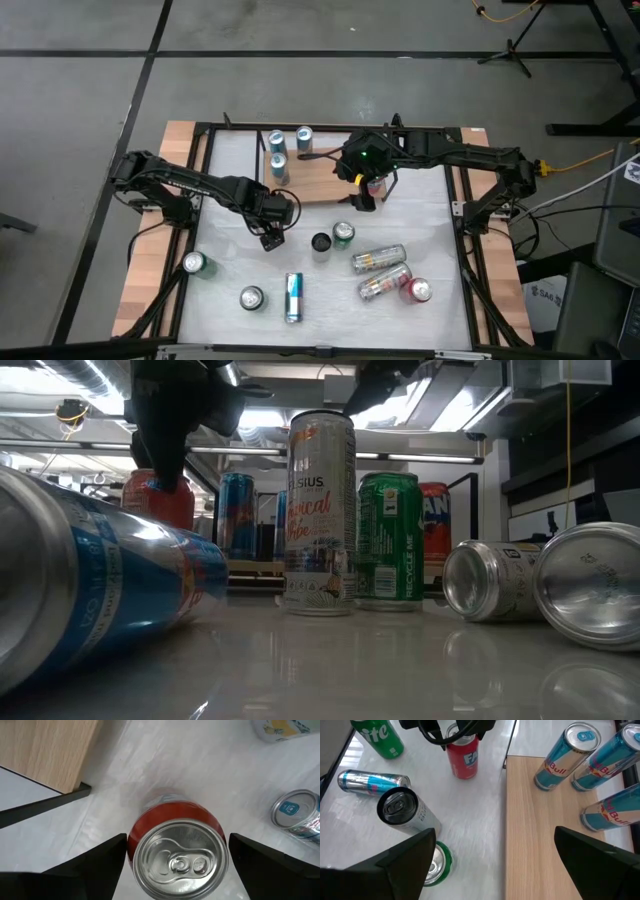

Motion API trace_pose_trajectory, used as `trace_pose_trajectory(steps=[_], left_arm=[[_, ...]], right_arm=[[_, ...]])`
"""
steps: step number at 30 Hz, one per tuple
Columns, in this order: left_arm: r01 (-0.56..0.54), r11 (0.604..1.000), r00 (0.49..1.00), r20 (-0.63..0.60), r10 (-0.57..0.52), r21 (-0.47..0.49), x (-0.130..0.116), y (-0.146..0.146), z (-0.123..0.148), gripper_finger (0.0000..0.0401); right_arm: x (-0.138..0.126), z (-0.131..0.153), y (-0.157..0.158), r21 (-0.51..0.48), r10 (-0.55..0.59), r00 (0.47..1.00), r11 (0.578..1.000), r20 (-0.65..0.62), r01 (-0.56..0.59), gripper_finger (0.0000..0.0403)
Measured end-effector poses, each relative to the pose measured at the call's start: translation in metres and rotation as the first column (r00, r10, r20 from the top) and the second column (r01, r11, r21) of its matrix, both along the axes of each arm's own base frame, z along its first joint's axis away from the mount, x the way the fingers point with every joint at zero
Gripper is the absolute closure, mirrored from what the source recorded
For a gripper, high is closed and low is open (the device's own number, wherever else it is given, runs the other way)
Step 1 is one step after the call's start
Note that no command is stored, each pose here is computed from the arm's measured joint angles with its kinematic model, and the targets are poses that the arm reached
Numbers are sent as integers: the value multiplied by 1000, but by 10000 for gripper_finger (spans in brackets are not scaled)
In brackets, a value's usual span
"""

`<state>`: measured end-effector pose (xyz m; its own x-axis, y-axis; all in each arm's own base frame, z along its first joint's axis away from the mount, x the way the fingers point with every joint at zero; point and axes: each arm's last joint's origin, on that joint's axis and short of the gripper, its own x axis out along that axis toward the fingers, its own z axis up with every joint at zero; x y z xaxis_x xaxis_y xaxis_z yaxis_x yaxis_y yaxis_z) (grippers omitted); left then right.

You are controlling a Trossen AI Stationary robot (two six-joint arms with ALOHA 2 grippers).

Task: Sort soda cans
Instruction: Put the orange soda can on the shelf and align with the other orange soda can

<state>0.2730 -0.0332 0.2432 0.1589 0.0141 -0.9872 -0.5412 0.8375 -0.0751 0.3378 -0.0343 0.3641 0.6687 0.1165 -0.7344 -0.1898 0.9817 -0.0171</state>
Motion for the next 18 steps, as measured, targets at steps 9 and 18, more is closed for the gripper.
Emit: trace_pose_trajectory(steps=[9, 18], left_arm=[[3, 1000, 1000, 0, -3, 1, 0, 0, 0, 63], [-5, 1000, 998, 67, 3, 26, -11, 2, 17, 62]], right_arm=[[3, 1, 0, 8, 10, 1000, 1000, 25, -10, 6], [21, -16, 0, 64, 57, 998, 996, 15, -58, 6]])
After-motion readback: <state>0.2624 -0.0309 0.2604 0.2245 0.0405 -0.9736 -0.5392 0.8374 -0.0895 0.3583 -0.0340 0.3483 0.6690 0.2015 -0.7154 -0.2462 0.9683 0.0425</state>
